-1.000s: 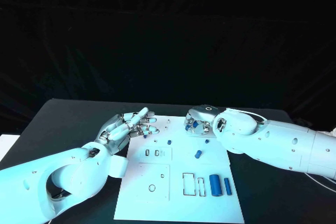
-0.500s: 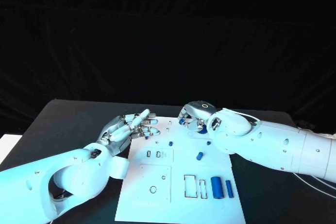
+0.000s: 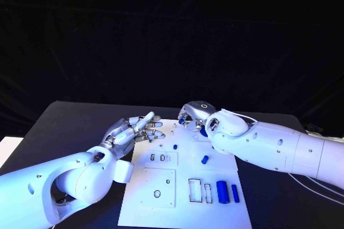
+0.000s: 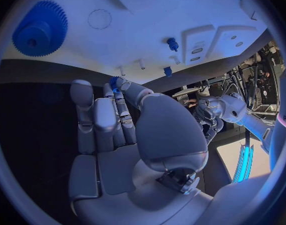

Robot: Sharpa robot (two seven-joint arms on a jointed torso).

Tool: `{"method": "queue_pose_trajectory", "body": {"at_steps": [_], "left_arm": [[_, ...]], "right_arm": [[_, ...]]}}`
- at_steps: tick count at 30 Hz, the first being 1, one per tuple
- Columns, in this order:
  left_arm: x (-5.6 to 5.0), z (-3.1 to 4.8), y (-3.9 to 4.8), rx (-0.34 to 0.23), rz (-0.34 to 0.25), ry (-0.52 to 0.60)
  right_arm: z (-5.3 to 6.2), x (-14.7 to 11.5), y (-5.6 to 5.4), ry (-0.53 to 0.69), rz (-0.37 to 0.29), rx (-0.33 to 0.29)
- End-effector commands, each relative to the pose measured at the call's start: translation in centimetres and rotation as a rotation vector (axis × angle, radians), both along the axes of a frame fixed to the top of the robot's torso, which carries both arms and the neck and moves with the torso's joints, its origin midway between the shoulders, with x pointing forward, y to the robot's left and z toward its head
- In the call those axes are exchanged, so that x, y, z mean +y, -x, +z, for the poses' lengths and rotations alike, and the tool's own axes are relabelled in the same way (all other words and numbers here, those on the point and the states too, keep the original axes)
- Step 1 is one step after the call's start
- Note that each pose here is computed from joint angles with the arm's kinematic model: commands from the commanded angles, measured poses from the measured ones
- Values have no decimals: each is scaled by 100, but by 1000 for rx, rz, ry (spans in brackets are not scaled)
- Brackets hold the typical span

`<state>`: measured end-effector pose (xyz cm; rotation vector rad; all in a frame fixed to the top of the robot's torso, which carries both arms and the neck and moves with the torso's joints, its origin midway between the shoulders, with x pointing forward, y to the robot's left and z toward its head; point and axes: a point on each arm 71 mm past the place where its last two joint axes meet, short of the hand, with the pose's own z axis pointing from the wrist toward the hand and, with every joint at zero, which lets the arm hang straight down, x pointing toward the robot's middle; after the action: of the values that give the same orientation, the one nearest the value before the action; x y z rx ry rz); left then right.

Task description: Assemble the parts on the task board

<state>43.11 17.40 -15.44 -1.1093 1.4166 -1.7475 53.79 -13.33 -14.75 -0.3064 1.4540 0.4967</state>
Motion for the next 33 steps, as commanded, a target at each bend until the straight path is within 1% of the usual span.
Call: {"method": "queue_pose_trajectory", "body": {"at_steps": [1, 16, 33], "left_arm": [[-25, 18, 9, -10, -13, 5], [-42, 20, 11, -10, -17, 7], [-49, 19, 3, -10, -18, 7]], "right_arm": [[-7, 32, -12, 12, -6, 6], [-35, 169, -36, 27, 15, 28], [-65, 237, -51, 40, 20, 55]]}}
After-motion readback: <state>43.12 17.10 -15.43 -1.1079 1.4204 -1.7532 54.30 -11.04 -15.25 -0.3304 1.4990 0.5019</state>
